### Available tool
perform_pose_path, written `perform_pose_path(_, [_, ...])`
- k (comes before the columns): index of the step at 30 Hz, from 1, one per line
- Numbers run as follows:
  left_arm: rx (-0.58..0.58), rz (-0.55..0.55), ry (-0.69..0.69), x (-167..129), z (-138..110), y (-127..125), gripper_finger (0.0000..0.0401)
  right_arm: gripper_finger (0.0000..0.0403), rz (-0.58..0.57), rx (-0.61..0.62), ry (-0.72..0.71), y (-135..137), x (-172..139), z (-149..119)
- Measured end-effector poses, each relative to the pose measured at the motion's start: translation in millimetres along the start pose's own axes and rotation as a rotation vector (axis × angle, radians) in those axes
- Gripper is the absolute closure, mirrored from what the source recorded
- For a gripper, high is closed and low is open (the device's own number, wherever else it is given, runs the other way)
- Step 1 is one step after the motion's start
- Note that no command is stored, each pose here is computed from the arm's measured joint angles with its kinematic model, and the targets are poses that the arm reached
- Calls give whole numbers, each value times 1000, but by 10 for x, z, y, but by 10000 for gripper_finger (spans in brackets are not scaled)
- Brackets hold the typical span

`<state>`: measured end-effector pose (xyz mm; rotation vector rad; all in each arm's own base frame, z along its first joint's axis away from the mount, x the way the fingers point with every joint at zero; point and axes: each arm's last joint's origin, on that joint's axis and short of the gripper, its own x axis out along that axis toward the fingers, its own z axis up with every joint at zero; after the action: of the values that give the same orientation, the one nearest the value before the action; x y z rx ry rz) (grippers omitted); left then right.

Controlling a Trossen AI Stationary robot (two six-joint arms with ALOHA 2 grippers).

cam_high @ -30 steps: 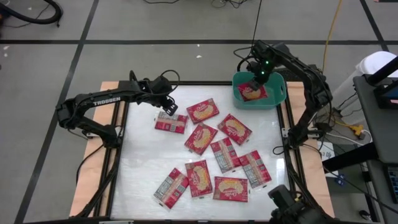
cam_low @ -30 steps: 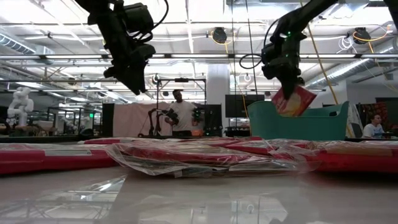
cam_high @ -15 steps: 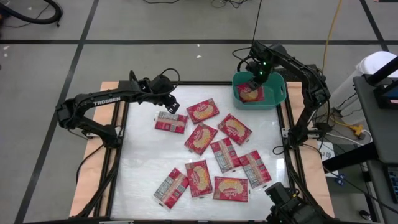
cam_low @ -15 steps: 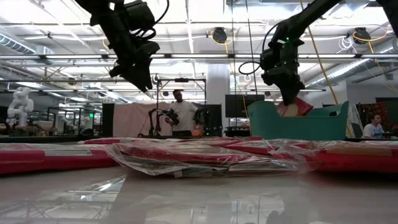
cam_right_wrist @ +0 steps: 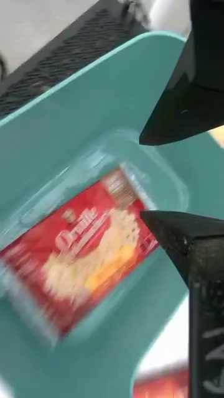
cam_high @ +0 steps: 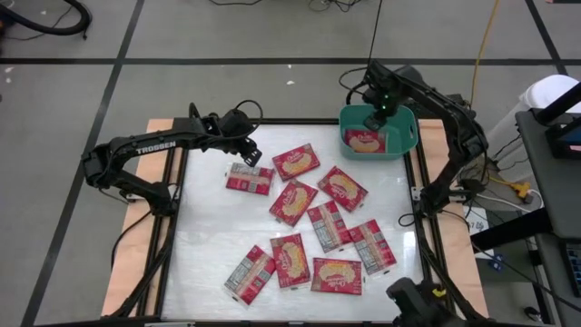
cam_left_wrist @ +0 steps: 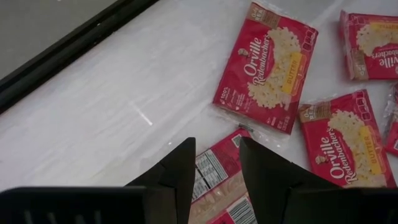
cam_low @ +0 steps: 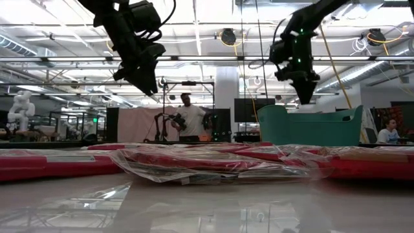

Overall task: Sort popcorn bags into baskets
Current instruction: Put the red popcorn bag into the green bin

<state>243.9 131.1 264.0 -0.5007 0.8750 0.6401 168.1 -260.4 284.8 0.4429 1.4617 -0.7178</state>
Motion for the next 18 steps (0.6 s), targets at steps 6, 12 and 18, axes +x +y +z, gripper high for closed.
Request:
perform_pose_path(6, [0,9,27,0,-26,8,274,235,180,77,-161,122,-225,-26])
perform_pose_path(12, [2,21,65,-2,-63,21,274,257,220,229,-131,88,-93,60])
perform_pose_path(18, [-26,34,108,-5,-106,26,274,280,231,356,-58,83,156,149])
